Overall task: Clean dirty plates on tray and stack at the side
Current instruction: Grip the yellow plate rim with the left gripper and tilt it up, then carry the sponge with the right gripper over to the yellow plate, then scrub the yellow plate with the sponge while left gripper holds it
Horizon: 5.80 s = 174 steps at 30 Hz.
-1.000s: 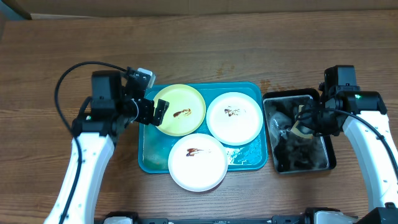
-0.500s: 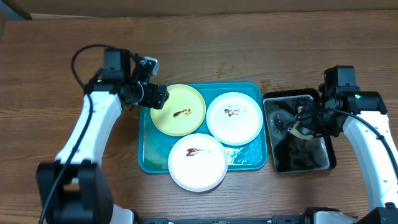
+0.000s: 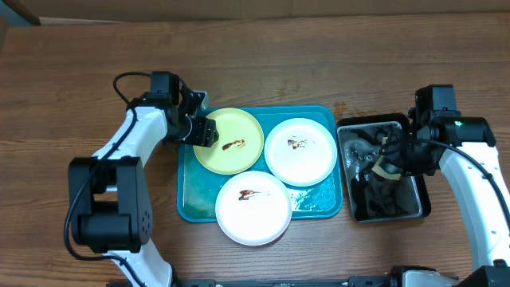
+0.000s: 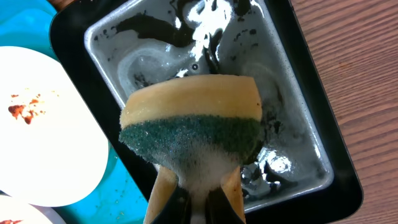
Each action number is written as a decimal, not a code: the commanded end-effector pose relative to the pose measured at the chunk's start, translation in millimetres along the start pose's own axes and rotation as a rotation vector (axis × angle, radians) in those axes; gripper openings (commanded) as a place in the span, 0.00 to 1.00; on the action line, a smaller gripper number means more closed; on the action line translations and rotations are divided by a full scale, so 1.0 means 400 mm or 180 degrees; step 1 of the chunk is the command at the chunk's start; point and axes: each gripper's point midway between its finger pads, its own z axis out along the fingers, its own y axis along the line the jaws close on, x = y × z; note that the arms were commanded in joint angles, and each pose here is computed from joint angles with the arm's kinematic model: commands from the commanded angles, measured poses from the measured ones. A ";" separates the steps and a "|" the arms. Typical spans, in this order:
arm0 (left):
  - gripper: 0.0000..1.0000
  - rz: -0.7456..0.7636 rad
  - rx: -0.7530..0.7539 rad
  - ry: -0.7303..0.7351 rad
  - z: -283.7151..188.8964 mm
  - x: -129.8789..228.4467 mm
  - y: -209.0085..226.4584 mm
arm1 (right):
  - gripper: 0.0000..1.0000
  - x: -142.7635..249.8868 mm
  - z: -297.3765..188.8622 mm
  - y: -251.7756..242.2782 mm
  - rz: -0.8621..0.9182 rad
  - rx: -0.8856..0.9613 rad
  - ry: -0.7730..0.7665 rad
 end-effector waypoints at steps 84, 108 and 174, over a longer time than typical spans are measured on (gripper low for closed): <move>0.04 -0.0972 -0.0921 0.0872 -0.167 0.215 0.108 | 0.04 0.300 -0.077 0.777 -0.2252 -0.2442 -0.0304; 0.04 -0.0987 -0.0915 0.0908 -0.160 0.227 0.107 | 0.04 0.413 0.102 0.950 -0.2441 -0.2625 -0.0344; 0.22 -0.0882 0.0258 0.0601 -0.130 0.155 -0.041 | 0.04 0.362 0.395 0.847 -0.1430 -0.1569 -0.0160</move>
